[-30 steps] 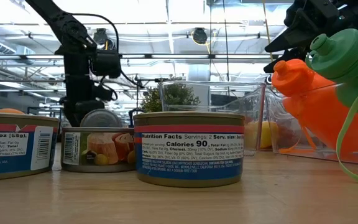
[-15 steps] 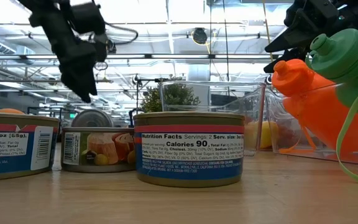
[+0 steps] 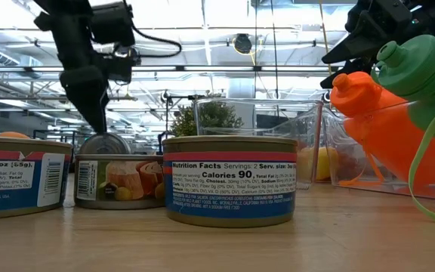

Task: Pick & Place Food Item
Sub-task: Put the top green tuna can into the middle transparent bin

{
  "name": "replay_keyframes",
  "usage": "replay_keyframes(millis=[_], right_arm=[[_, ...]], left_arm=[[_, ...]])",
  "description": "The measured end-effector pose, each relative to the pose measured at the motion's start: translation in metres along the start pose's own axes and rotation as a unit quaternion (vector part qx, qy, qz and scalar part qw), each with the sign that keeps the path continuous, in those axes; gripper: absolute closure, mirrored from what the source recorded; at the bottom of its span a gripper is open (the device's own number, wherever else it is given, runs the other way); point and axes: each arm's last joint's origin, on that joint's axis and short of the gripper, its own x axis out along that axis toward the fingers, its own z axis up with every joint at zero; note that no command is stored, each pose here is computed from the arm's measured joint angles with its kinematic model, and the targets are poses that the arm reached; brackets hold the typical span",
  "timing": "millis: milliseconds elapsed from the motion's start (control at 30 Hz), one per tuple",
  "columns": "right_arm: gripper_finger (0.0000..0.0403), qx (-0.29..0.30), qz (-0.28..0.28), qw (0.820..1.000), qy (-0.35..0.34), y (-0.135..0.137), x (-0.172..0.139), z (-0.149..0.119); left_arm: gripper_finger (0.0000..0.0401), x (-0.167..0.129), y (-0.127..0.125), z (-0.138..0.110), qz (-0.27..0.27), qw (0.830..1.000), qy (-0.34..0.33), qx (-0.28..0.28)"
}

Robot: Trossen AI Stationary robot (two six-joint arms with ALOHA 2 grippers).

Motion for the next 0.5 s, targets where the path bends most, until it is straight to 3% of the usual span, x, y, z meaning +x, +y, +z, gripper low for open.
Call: replay_keyframes(millis=[333, 500], right_arm=[[0.0041, 0.0, 0.0, 1.0, 0.0, 0.0, 0.0, 0.0], [0.0041, 0.0, 0.0, 1.0, 0.0, 0.0, 0.0, 0.0]], left_arm=[[0.0045, 0.036, -0.006, 0.003, 0.015, 0.997, 0.076, 0.002], [0.0102, 0.042, -0.011, 0.004, 0.008, 0.996, 0.08, 0.028]])
